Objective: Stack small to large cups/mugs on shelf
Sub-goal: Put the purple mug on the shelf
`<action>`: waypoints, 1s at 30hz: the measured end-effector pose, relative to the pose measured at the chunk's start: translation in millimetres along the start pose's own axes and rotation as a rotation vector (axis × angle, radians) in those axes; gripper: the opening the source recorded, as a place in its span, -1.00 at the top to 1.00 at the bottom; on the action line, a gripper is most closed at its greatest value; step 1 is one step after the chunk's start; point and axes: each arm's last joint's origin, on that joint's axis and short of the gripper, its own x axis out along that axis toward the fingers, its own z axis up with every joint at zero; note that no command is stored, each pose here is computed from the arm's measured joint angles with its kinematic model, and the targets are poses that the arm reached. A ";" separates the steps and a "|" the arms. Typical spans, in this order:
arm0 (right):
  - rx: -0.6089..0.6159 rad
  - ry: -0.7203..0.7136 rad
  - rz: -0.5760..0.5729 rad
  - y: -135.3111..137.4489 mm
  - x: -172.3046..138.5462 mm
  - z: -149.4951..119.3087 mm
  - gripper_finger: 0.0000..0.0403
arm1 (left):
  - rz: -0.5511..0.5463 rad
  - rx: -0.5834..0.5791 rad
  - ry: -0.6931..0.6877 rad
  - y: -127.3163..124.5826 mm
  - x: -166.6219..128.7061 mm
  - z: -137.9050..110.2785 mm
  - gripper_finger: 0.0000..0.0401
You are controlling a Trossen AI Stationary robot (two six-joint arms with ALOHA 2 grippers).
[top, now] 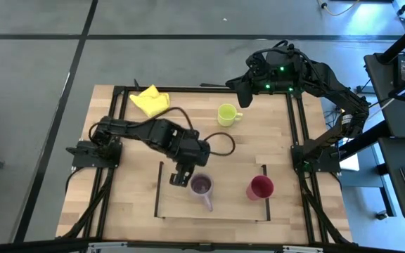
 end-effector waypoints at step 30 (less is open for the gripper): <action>-0.123 0.153 0.141 8.8 -1.5 -13.6 0.74 | 0.131 -0.720 -0.030 -76.3 41.2 -37.3 1.00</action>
